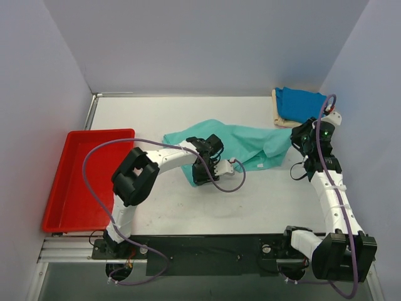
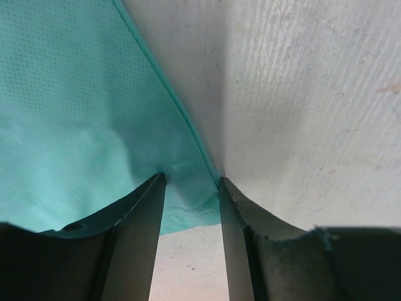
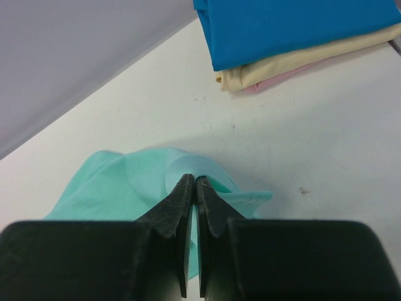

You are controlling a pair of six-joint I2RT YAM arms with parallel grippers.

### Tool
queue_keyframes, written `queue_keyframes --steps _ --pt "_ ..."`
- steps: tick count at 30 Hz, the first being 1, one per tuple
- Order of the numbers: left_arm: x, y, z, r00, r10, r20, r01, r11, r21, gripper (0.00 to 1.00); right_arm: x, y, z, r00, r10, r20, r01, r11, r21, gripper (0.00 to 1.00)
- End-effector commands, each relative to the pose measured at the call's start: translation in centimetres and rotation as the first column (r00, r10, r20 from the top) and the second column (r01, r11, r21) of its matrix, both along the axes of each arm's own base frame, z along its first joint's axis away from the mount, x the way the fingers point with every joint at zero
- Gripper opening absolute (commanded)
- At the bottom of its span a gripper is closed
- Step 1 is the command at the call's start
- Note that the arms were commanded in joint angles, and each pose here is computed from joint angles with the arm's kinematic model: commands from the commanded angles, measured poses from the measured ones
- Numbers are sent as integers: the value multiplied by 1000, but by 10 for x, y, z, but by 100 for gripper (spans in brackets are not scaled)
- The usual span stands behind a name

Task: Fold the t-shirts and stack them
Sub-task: Flatten out the tshirt

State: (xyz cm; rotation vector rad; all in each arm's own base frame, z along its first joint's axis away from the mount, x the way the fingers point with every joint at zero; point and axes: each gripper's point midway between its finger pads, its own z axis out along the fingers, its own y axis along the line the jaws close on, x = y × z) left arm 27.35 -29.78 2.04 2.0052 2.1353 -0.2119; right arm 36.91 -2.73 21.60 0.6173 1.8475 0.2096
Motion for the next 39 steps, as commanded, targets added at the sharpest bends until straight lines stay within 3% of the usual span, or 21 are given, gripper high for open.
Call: queue_keyframes --steps 1,5,6,8,9,11,13,20,22,24,26,27,28,29,32,34,39 --pt "-14 4 -1 994 -45 -98 47 999 23 53 -3 -5 33 996 -4 92 6 1000 -21 0" --pt "-16 6 -4 992 -52 -115 57 998 41 54 -7 -6 36 995 -4 98 7 1000 -29 0" --pt "-16 7 -4 992 -52 -116 58 997 49 44 -7 -7 36 995 -4 96 8 999 -32 0" --pt "-15 10 -3 993 -53 -110 61 996 67 40 -8 -8 38 995 -7 101 11 999 -37 0" --pt "-14 13 -5 993 -52 -102 60 995 83 41 -9 -8 39 995 -7 103 11 999 -37 0" --pt "-16 19 -6 993 -59 -105 70 992 106 57 -9 -10 41 994 -10 107 15 999 -43 0" --pt "-16 23 -5 993 -64 -96 76 990 119 63 -10 -9 44 994 -6 111 11 999 -46 0" --pt "-21 26 2 991 -125 -54 130 986 106 69 -10 -7 45 993 6 116 -1 999 -43 0" --pt "-10 34 -3 993 -120 4 118 981 152 66 -10 -6 47 992 9 125 -4 999 -40 0" --pt "-4 43 -9 991 -126 37 116 973 201 56 -10 -6 48 991 11 130 -6 999 -38 0" --pt "5 49 -14 987 -129 92 104 967 233 40 -10 -5 50 990 15 137 -11 999 -33 0" --pt "9 50 -17 986 -126 111 97 968 231 23 -10 -5 50 990 17 139 -12 999 -33 0" --pt "11 52 -18 984 -123 126 89 966 243 15 -10 -4 52 989 18 144 -13 999 -31 0" --pt "15 52 -19 983 -110 145 73 969 238 0 -11 -5 54 989 16 150 -11 999 -31 0" --pt "34 56 -4 966 -59 252 1 974 225 0 -14 -4 70 983 21 184 -14 999 -40 0" --pt "63 63 29 925 41 378 -108 982 157 0 -17 -3 86 976 32 213 -21 998 -52 0" --pt "114 98 171 759 281 587 -272 956 -106 0 -36 8 152 938 88 335 -63 994 -85 0"
